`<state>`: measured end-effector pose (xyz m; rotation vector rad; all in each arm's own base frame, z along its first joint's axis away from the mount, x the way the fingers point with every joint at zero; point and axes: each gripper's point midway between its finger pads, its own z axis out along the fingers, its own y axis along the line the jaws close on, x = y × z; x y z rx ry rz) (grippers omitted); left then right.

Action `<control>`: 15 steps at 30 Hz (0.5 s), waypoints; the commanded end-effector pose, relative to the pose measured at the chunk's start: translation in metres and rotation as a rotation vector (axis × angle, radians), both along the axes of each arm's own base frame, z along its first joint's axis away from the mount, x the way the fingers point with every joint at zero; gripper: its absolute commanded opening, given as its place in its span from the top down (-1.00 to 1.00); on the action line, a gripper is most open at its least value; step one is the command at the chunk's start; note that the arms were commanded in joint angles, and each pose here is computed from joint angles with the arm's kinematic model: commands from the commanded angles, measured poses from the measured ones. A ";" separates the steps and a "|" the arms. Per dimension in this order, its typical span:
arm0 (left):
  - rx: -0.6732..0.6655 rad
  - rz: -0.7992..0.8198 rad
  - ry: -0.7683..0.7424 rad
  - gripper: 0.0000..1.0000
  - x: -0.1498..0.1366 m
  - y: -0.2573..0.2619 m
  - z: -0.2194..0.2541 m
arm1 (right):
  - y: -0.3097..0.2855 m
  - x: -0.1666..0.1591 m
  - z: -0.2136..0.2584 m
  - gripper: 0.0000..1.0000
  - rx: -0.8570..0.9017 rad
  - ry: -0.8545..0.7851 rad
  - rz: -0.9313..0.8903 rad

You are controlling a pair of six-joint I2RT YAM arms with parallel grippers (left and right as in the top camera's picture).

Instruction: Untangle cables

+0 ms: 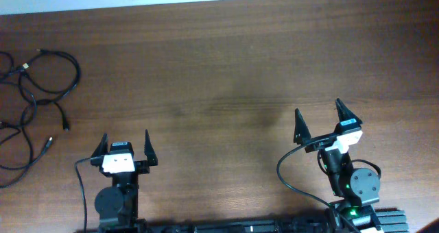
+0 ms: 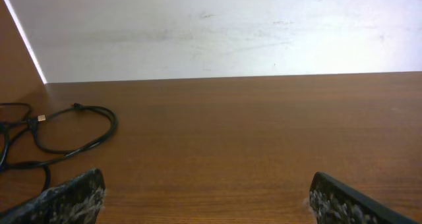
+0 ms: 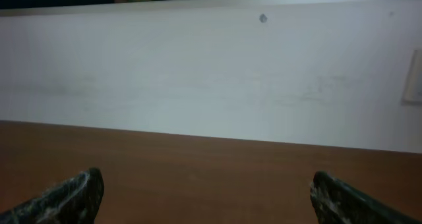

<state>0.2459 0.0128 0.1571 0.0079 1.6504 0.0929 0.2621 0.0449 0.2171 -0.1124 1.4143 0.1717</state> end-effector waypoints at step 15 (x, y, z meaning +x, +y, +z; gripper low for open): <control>0.014 -0.010 0.002 -0.98 0.000 -0.001 -0.001 | -0.023 -0.017 -0.060 -0.97 -0.028 0.226 -0.111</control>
